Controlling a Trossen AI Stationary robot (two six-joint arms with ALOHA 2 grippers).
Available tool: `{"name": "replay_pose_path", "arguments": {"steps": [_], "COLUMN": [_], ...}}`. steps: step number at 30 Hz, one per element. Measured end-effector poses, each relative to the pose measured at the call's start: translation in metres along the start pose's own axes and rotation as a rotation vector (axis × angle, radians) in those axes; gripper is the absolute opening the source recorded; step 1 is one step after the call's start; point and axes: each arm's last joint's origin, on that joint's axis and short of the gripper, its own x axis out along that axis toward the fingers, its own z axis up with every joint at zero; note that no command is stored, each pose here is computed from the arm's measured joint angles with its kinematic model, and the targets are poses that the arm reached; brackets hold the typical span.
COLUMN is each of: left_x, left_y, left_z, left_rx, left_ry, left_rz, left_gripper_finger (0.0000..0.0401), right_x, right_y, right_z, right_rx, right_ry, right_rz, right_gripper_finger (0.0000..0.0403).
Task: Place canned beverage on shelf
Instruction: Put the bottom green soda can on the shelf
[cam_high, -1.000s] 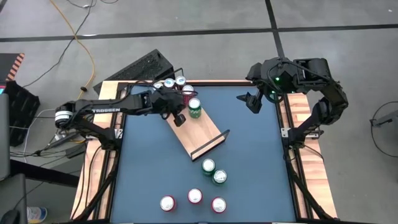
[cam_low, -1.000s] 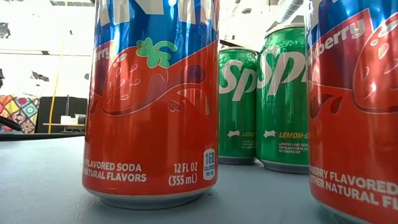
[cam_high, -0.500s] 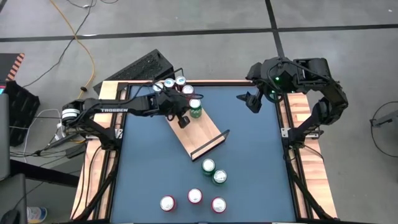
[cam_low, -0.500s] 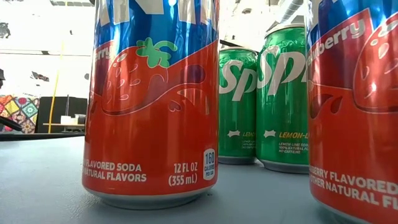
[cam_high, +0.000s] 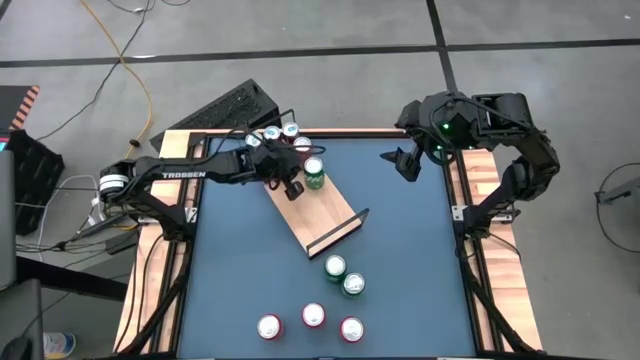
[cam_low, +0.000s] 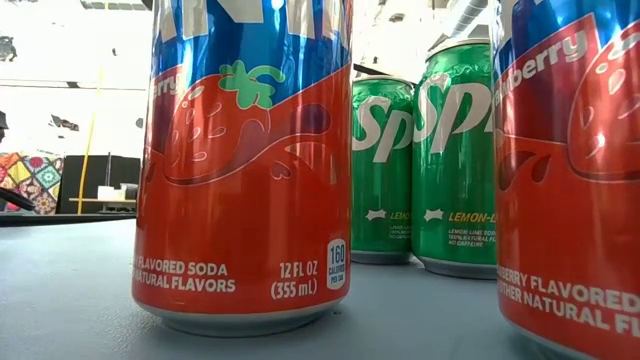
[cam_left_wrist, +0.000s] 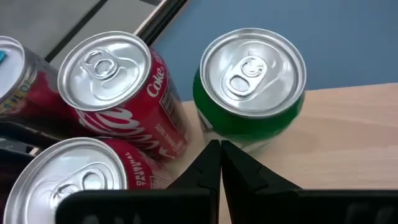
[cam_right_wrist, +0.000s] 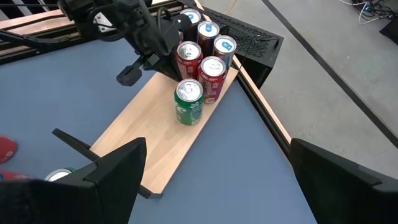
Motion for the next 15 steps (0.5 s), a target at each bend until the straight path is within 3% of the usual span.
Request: {"name": "replay_pose_path", "arguments": {"steps": [15], "left_x": [0.0005], "left_y": [0.0019], "left_z": [0.0036], "left_rx": [-0.013], "left_ry": [-0.033], "left_rz": [-0.016], "left_gripper_finger": [0.0000], "right_x": [-0.0001], "right_y": [0.0000], "right_z": [0.0000], "right_rx": [-0.038], "right_ry": [0.000], "right_rz": [0.000], "right_gripper_finger": [0.0380]}}
